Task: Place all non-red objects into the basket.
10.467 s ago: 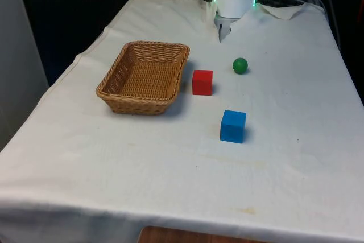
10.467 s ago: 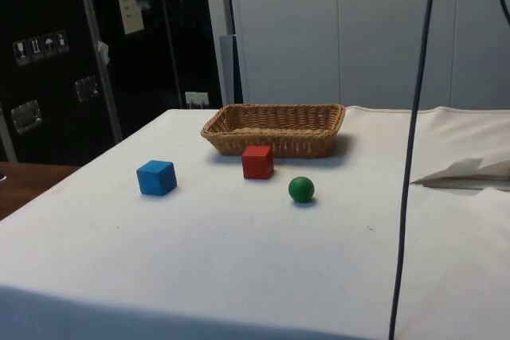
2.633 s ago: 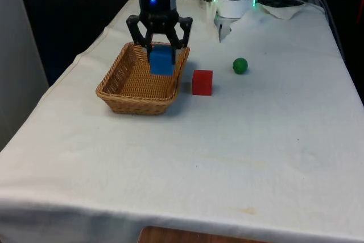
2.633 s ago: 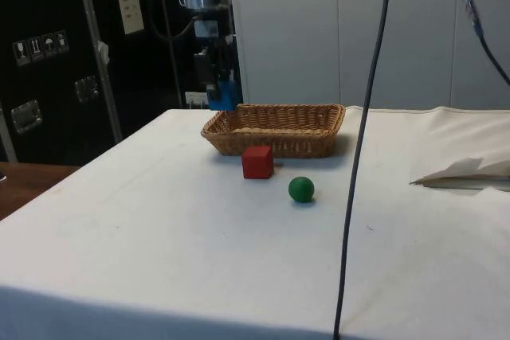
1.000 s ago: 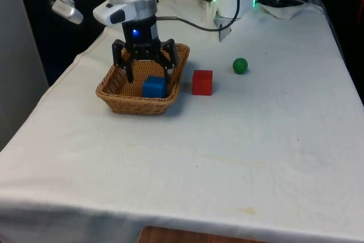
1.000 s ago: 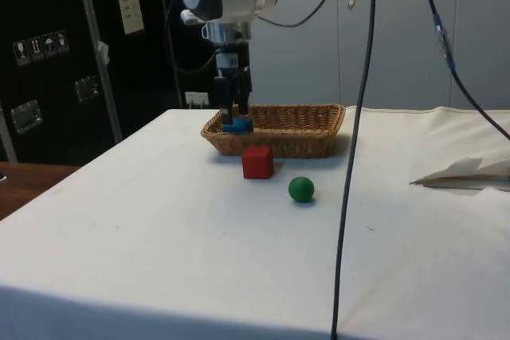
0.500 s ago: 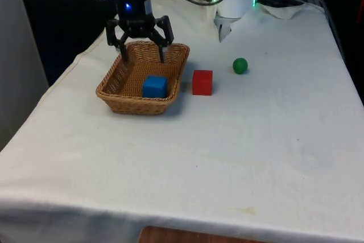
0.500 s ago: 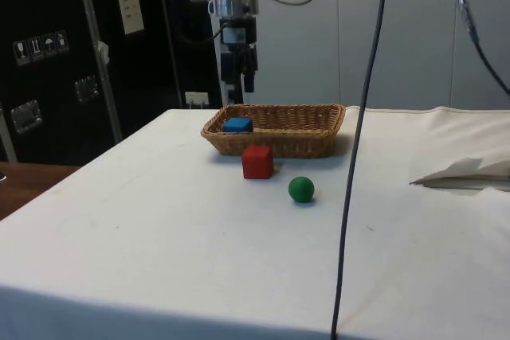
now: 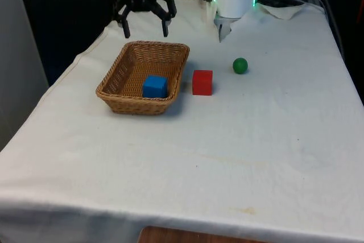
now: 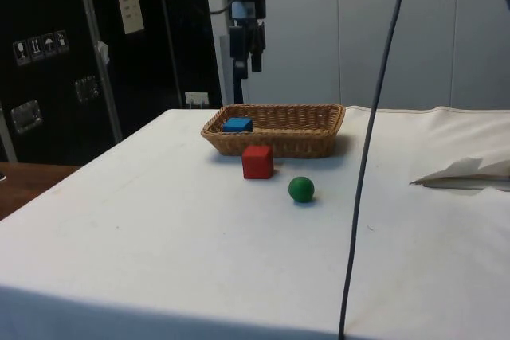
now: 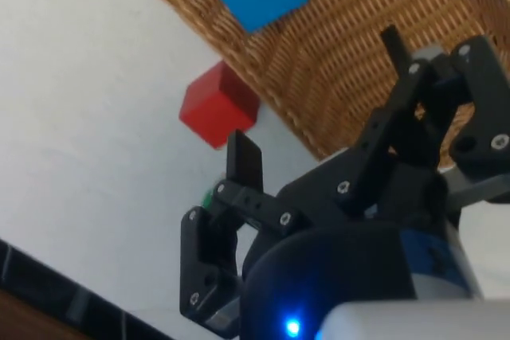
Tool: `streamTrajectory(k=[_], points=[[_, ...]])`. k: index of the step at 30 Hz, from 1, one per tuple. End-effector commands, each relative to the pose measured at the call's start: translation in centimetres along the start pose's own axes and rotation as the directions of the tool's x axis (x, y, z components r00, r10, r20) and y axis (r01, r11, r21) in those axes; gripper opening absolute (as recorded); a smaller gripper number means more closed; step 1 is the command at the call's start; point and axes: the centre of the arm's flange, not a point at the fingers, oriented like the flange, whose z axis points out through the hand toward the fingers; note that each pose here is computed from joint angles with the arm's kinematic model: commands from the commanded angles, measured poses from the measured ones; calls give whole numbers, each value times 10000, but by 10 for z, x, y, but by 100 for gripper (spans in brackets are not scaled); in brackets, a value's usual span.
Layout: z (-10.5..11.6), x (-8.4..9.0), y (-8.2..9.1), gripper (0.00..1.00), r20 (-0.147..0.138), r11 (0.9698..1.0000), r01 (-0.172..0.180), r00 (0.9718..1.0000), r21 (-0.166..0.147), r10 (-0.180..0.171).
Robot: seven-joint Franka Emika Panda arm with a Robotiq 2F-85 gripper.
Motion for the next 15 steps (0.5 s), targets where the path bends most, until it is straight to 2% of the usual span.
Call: streamTrajectory(k=[1,3,4,11,12,13,15], points=[[-4,-3,-1,100,50,9999,0,10000,-110,1],[-2,-2,-1,100,11,10000,26,10000,-7,-26],[-7,-5,-3,100,60,9999,39,10000,-102,-38],[-34,-23,-17,100,131,9997,226,9997,-76,-225],[-32,-22,-16,100,99,9997,238,9997,45,-238],[-37,-25,-19,100,135,9997,246,9996,-75,-245],[-43,-29,-23,100,151,9995,297,9994,-75,-296]])
